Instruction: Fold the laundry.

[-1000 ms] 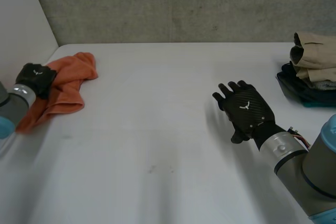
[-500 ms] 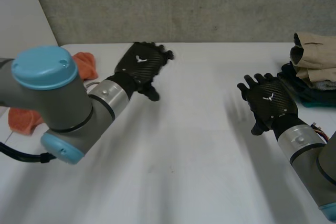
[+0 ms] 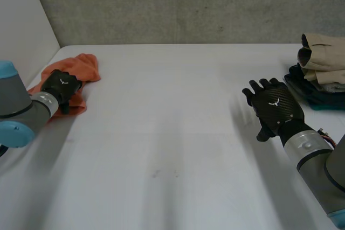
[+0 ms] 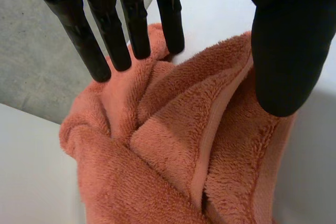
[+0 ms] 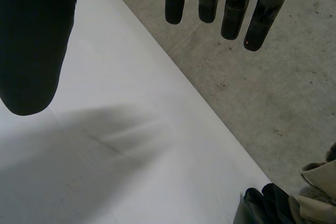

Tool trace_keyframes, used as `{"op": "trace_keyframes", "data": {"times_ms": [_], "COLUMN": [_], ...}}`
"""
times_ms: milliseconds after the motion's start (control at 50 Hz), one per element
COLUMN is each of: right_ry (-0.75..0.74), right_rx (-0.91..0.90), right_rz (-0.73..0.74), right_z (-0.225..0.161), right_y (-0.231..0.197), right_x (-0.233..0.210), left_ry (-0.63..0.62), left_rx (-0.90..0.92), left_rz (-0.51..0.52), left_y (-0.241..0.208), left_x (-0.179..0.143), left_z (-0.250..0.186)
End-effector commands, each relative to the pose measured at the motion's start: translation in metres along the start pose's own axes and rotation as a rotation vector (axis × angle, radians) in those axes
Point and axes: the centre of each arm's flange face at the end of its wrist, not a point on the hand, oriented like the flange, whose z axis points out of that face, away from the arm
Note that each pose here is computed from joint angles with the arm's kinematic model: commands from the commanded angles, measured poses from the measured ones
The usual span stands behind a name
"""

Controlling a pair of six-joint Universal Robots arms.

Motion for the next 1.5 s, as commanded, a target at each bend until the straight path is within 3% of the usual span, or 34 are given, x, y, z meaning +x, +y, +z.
{"op": "trace_keyframes", "data": {"times_ms": [20,380,500,580,640,740,820,940,1080,1200,1280,1500], "right_ry": [-0.004,-0.015,-0.004,0.006,0.014,0.039,0.064,0.069,0.07,0.066,0.066,-0.124], "right_rx": [-0.005,-0.022,-0.025,-0.024,-0.023,-0.028,-0.038,-0.039,-0.036,-0.035,-0.03,-0.203], "right_rz": [0.001,0.004,0.003,0.003,0.001,-0.001,-0.001,0.001,0.002,0.005,0.005,0.142], "right_z": [0.0,0.001,0.001,0.001,0.002,0.003,0.004,0.004,0.004,0.005,0.004,-0.01], "right_y": [0.002,0.007,0.007,0.007,0.006,0.006,0.007,0.007,0.007,0.005,-0.002,-0.028], "right_x": [-0.001,-0.005,-0.004,-0.002,-0.001,0.004,0.01,0.012,0.013,0.013,0.016,0.018], "left_ry": [-0.005,-0.038,-0.067,0.011,0.082,0.339,0.504,0.591,0.531,0.289,0.198,0.25], "left_rx": [0.038,0.058,0.109,0.256,0.326,0.49,0.555,0.56,0.576,0.501,0.435,0.331], "left_rz": [-0.012,-0.021,-0.05,-0.183,-0.269,-0.429,-0.463,-0.431,-0.425,-0.485,-0.505,-0.465], "left_y": [0.006,0.014,-0.029,-0.105,-0.138,-0.204,-0.224,-0.22,-0.229,-0.224,-0.212,-0.18], "left_x": [0.006,0.002,0.005,0.03,0.051,0.117,0.163,0.211,0.198,0.129,0.111,0.136], "left_z": [0.014,0.033,0.015,-0.032,-0.06,-0.132,-0.165,-0.173,-0.175,-0.185,-0.203,-0.219]}}
